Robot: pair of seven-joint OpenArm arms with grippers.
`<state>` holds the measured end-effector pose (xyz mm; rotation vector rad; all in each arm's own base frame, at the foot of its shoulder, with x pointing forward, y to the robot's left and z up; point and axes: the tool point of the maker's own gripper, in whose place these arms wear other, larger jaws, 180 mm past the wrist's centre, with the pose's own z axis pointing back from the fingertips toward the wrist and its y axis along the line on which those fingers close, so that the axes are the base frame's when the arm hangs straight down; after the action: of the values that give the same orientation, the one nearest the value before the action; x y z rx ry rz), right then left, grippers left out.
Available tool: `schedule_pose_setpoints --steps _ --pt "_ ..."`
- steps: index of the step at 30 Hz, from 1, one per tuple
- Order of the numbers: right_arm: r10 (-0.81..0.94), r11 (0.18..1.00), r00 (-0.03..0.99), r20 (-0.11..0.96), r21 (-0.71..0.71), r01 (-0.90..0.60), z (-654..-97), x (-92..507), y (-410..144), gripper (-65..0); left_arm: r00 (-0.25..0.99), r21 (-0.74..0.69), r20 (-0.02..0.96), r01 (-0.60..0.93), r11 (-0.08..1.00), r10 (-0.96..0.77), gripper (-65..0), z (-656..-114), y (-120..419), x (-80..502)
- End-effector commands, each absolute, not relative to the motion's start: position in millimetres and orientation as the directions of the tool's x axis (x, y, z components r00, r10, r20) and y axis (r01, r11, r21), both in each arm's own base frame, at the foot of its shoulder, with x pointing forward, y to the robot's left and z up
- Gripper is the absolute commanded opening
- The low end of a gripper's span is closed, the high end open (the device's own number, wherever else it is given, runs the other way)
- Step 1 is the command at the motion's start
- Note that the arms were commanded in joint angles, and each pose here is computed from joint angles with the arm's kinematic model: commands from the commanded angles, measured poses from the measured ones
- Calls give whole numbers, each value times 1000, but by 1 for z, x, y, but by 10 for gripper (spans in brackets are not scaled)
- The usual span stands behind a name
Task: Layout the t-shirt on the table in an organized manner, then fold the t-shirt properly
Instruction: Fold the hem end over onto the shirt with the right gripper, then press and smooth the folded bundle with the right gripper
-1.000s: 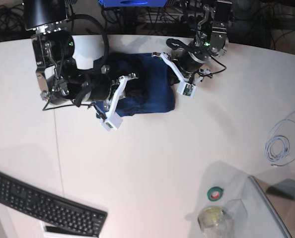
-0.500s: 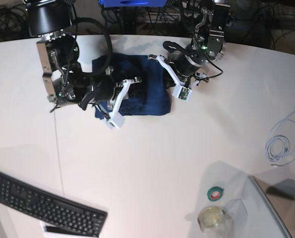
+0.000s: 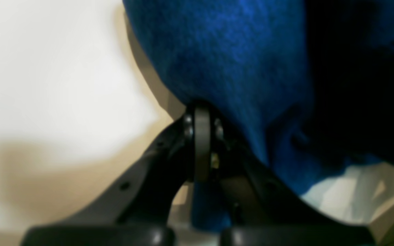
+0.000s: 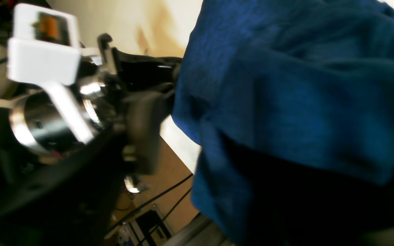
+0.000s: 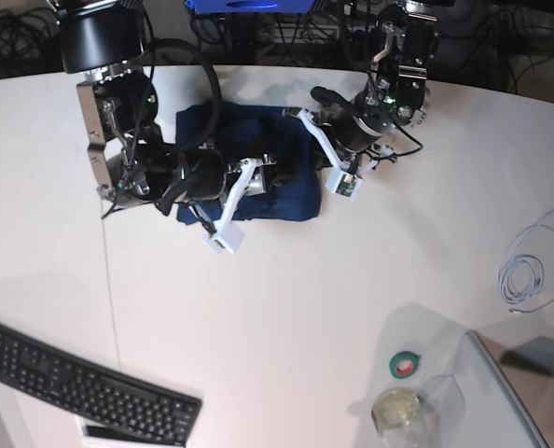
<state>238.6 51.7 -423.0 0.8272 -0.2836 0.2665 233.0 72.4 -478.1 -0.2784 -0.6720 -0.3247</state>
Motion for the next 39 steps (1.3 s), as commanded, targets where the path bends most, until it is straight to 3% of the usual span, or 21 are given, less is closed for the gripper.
schedule_pose_setpoints --steps 1,10,17,22,30,39 --pt "105 628 915 390 688 -365 -410 250 57 -260 702 -130 683 390 912 -203 -650 -463 76 244" --pt "108 631 913 393 683 -368 -410 251 57 -246 732 10 651 256 966 -201 -650 -428 157 243" --pt "112 632 906 409 674 -382 -405 256 57 -246 802 147 528 238 960 -280 -650 -431 228 208" --pt "165 617 897 409 667 -418 -403 250 73 -252 827 181 510 164 970 -235 -650 -429 261 195" --pt "174 625 898 405 659 -418 -401 244 108 -252 832 202 514 119 972 -208 -650 -424 279 193" --pt "207 626 847 490 599 -499 -373 248 128 -254 861 199 466 124 972 -205 -650 -436 285 174"
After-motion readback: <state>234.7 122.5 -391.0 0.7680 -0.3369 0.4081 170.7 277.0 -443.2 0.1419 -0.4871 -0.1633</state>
